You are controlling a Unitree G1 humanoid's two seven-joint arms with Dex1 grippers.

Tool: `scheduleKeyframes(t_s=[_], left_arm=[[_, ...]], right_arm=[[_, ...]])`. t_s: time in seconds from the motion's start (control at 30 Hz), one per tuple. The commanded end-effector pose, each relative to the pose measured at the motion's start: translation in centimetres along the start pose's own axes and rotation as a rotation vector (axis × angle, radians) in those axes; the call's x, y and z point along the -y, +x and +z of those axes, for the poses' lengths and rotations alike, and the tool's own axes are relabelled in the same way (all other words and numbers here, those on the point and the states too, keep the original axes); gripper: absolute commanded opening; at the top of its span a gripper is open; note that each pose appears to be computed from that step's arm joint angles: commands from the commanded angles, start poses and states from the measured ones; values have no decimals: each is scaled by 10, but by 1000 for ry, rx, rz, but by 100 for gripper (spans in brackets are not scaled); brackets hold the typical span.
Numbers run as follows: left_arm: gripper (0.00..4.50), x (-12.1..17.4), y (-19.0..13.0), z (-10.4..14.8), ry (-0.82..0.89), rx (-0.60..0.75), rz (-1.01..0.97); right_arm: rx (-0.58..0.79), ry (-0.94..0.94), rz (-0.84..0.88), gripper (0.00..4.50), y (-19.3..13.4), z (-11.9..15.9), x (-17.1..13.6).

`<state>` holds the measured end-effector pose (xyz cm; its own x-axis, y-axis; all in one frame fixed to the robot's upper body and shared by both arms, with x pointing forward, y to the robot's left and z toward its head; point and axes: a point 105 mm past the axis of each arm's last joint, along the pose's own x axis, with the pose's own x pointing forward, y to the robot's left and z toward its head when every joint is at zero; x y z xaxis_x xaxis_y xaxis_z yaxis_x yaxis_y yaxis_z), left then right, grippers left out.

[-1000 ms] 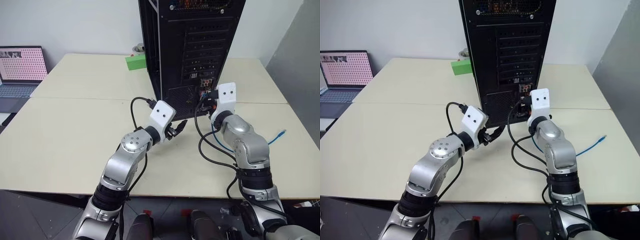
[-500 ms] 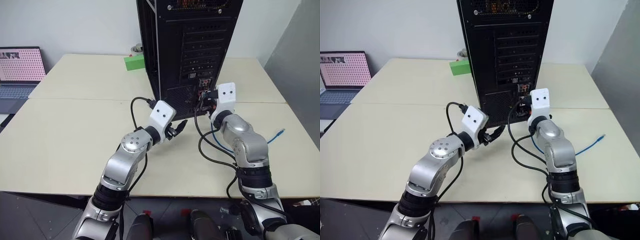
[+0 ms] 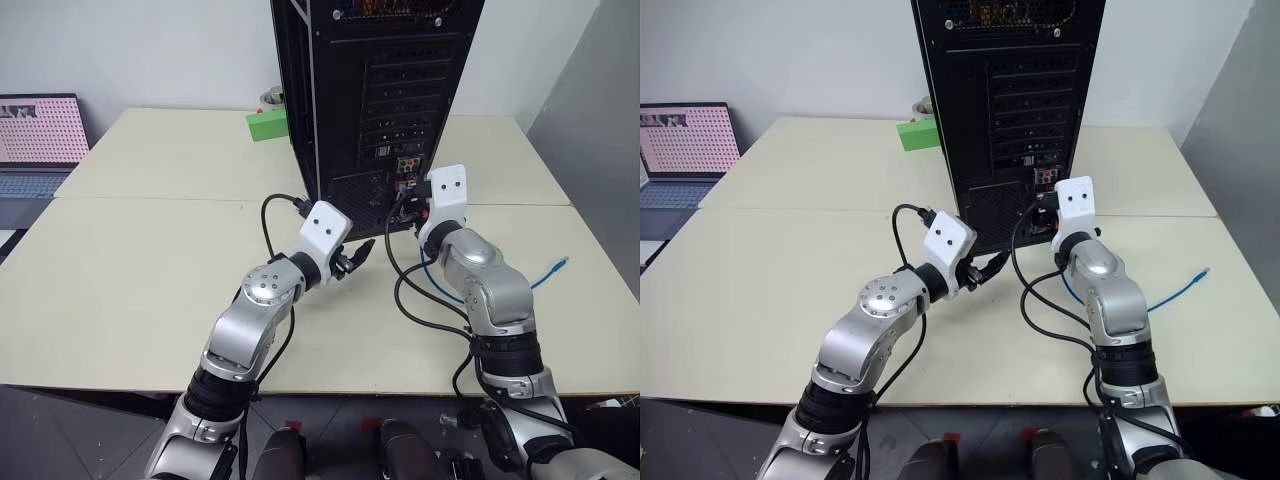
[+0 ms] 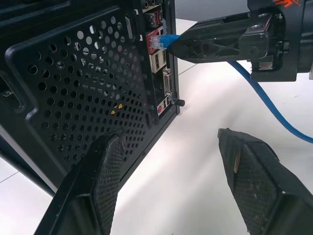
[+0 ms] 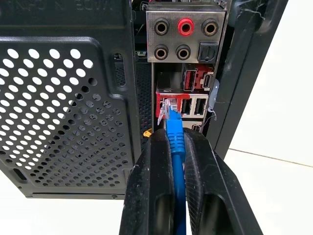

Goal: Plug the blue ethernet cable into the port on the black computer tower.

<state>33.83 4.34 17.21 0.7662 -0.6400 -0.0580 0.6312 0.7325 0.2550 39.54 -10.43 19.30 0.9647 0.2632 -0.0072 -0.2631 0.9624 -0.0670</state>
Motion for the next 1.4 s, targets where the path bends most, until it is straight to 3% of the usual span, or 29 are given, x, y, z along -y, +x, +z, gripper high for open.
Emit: scheduleKeyframes(t_s=[0.03, 0.8, 1.37, 1.4], left_arm=[[323, 3, -1, 12, 28, 49, -8], [323, 3, 0, 13, 28, 56, -1], [323, 1, 0, 13, 33, 59, 9], [323, 0, 0, 13, 34, 59, 11]], right_arm=[[73, 6, -14, 3, 0, 21, 2], [76, 51, -9, 3, 12, 27, -11], [65, 40, -2, 3, 14, 21, -4], [65, 37, 0, 38, 13, 20, -3]])
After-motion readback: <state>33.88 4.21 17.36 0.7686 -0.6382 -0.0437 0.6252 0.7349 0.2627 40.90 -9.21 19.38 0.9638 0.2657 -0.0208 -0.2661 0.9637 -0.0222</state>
